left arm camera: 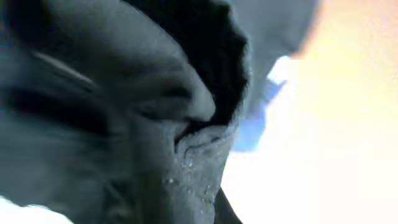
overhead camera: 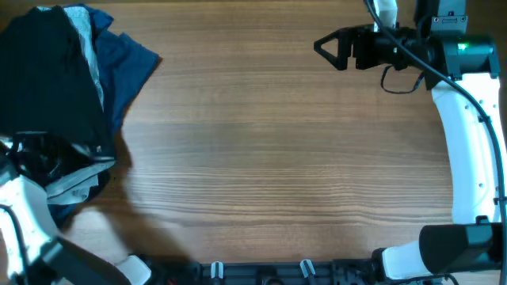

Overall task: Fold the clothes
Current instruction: 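Reach the left gripper into the clothes pile and grasp the black shorts, then lift the black shorts and grasp their other edge with the right gripper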

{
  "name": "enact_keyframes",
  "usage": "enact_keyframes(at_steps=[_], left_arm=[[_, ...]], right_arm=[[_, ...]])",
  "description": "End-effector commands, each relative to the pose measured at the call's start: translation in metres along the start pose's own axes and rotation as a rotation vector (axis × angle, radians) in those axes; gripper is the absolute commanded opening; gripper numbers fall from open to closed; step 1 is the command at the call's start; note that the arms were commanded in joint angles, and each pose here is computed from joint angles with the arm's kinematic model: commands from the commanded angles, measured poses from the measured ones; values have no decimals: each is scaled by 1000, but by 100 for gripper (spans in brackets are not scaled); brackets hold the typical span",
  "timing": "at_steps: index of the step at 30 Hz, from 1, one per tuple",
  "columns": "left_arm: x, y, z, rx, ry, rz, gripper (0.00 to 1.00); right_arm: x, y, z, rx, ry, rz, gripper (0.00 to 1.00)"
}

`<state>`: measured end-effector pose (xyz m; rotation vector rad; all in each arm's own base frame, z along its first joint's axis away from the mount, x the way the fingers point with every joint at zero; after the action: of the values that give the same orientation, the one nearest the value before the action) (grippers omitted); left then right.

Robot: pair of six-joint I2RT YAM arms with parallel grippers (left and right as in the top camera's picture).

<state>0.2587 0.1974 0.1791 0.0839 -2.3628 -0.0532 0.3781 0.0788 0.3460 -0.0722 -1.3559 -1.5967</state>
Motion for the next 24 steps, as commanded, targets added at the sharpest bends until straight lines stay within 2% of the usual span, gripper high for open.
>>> enact_keyframes(at_steps=[1,4,5,8,10,14,16,17,18,20,24], left_arm=[[45,-46,-75,-268,-271,67,4],[87,-99,-127,-455,-435,44,4],[101,-116,-145,-515,-511,41,4],[123,-178,-188,-552,-715,123,4],[119,-221,-202,-597,-794,188,4],[90,-296,-203,-655,-805,304,4],[88,-315,-212,-640,-881,320,4],[92,-317,-217,-634,-917,318,4],[100,-318,-225,-625,-967,305,4],[118,-315,-242,-583,-1025,274,4],[156,-308,-272,-552,-1134,222,4]], right_arm=[[-7,-3,-4,-17,-6,17,95],[-6,-3,-4,-35,-6,16,77],[-6,-3,-4,-54,-7,15,75],[2,-1,0,-122,-12,-3,75],[22,5,3,-116,-31,-46,76],[83,8,11,-87,-105,-149,76],[100,0,18,-83,-130,-146,77],[101,-4,20,-92,-130,-133,81],[101,-9,22,-112,-123,-105,92],[94,-18,25,-132,-100,-60,93],[51,-32,54,106,107,17,96]])
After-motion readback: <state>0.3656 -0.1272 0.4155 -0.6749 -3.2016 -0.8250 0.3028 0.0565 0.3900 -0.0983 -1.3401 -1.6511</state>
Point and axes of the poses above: each gripper's point midway between its finger pads, its own x axis back along the fingers, its own z axis along the line the jaws close on, y = z × x, the point moved 7 cm from there along x, back along the fingers, and after that the axes turned 4 degrees about x, right-handed, at the moved point
